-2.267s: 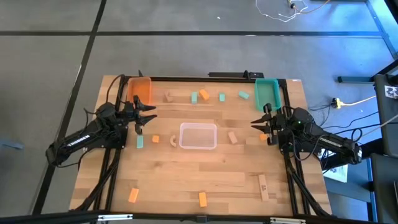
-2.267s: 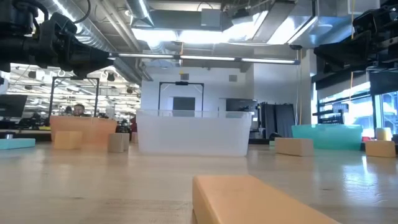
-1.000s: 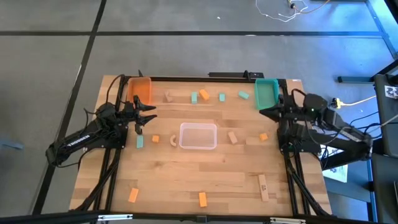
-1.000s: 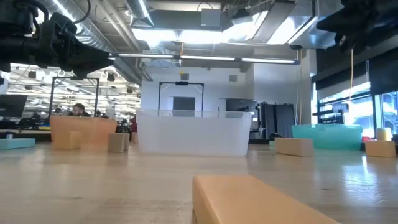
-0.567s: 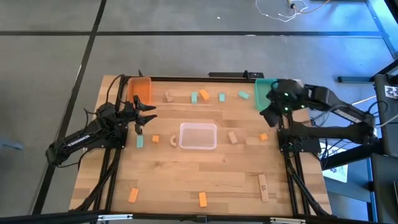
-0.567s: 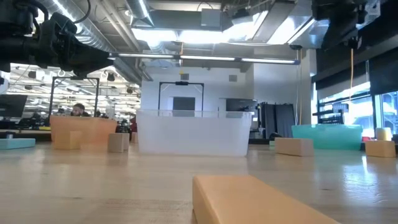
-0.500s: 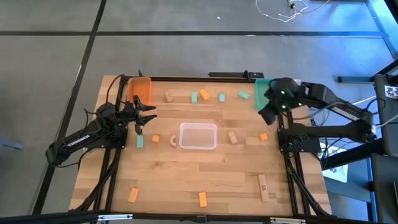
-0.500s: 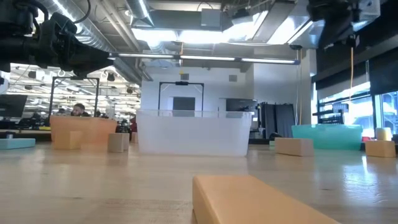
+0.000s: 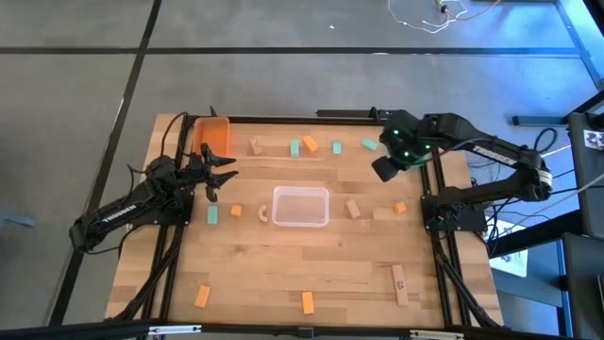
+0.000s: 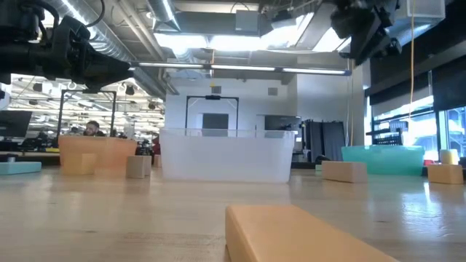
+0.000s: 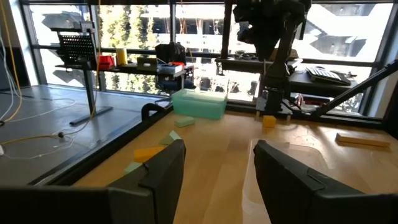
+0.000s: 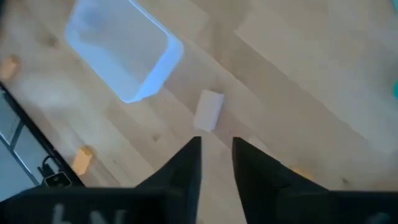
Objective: Sort & place blocks by color
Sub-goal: Put the light brown block into the orange bin
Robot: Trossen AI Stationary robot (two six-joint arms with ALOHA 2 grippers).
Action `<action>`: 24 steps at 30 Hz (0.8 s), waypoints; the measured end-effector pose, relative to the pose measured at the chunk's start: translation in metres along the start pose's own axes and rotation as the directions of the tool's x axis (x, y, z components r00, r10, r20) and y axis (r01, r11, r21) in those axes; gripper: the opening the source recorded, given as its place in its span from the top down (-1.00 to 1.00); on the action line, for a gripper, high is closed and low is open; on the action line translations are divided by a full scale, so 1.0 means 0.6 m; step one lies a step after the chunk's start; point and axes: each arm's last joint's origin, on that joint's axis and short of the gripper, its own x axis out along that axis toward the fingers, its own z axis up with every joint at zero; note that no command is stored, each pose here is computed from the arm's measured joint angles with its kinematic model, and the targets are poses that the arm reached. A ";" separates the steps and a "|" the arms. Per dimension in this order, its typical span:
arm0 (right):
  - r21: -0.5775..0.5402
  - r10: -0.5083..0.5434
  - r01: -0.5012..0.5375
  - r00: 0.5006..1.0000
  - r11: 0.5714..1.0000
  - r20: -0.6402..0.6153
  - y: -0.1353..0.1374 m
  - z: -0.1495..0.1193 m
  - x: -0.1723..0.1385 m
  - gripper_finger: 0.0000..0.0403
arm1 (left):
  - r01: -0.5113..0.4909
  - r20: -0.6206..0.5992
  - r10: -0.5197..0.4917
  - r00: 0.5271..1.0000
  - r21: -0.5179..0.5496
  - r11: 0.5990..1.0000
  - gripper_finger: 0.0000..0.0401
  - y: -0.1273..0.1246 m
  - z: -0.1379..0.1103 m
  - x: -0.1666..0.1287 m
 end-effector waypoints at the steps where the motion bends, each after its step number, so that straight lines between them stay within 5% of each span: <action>1: 0.007 -0.016 0.017 1.000 1.000 -0.025 -0.001 0.002 0.007 0.46 | 0.000 0.000 0.000 1.000 0.000 1.000 0.09 0.000 0.000 0.000; 13: -0.029 -0.037 0.032 0.981 0.999 -0.192 0.008 0.038 0.078 -0.01 | 0.012 0.004 -0.012 1.000 0.009 1.000 0.09 -0.001 0.001 0.000; 24: 0.248 -0.093 0.167 0.955 0.954 -0.283 0.011 0.069 0.154 -0.04 | 0.011 0.004 -0.011 1.000 0.015 1.000 0.09 -0.001 0.001 0.000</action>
